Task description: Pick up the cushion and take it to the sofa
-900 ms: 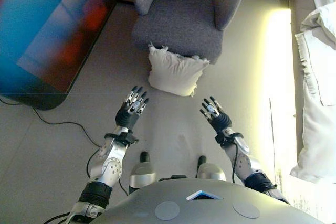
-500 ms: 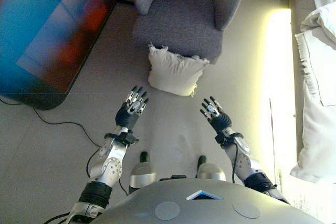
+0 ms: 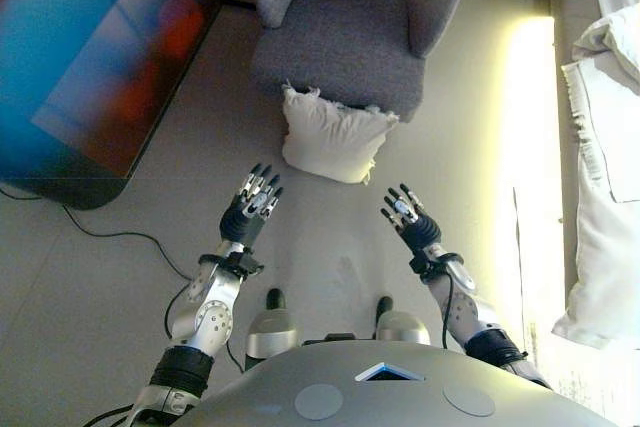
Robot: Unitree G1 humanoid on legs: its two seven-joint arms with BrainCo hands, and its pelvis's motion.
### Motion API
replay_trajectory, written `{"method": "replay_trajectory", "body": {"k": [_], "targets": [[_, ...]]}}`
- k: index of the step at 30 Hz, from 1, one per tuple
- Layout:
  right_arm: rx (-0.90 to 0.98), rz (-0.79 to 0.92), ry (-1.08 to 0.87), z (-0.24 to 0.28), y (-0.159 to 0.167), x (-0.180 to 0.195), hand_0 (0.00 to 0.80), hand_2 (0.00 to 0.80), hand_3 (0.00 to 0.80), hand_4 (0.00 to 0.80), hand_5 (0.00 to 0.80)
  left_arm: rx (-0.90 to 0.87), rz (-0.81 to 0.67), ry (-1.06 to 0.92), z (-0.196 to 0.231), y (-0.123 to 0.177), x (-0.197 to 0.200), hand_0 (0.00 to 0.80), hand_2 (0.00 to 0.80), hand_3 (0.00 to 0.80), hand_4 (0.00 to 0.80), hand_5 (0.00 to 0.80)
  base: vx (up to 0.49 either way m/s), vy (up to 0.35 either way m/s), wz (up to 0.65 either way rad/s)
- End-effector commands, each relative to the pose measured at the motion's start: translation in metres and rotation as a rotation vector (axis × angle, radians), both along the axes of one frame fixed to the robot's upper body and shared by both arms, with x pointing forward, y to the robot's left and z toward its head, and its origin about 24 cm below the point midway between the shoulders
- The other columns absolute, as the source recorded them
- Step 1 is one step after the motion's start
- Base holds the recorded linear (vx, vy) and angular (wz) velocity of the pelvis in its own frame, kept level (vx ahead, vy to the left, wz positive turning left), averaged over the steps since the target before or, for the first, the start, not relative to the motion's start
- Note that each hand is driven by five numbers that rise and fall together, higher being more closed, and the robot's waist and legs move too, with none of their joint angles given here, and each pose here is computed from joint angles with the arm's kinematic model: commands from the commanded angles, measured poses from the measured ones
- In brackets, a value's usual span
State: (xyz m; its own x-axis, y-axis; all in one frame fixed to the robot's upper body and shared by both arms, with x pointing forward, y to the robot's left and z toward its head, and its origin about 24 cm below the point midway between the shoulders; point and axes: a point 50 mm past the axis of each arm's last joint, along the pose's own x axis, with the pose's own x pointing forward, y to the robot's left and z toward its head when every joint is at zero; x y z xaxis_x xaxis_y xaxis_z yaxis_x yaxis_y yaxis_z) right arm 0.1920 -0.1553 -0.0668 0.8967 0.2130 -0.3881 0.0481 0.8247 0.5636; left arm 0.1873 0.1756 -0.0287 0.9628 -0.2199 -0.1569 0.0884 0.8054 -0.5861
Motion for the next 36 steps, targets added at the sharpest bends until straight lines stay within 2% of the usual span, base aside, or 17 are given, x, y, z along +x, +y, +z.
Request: {"method": "replay_trajectory", "body": {"k": [1,13,22,36], "targets": [[0.017,-0.015,-0.118,0.02,0.002,0.015,0.0,0.0,0.0,0.0,0.0,0.035,0.046,-0.119,0.02,0.009,0.014,0.0,0.0,0.0,0.0,0.0,0.03,0.033,0.0],[0.005,-0.062,-0.105,0.017,-0.012,0.009,0.0,0.0,0.0,0.0,0.0,0.133,0.105,-0.054,0.013,0.032,0.001,0.0,0.0,0.0,0.0,0.0,0.064,0.065,-0.04],[0.012,-0.087,-0.101,0.014,-0.003,0.002,0.0,0.0,0.0,0.0,0.0,0.115,0.046,-0.071,0.019,0.017,0.026,0.0,0.0,0.0,0.0,0.0,0.006,0.199,0.15],[0.023,-0.156,-0.071,0.011,-0.02,0.0,0.0,0.0,0.0,0.0,0.0,0.13,-0.012,-0.078,0.018,0.015,0.015,0.0,0.0,0.0,0.0,0.0,0.43,-0.063,0.26]]}}
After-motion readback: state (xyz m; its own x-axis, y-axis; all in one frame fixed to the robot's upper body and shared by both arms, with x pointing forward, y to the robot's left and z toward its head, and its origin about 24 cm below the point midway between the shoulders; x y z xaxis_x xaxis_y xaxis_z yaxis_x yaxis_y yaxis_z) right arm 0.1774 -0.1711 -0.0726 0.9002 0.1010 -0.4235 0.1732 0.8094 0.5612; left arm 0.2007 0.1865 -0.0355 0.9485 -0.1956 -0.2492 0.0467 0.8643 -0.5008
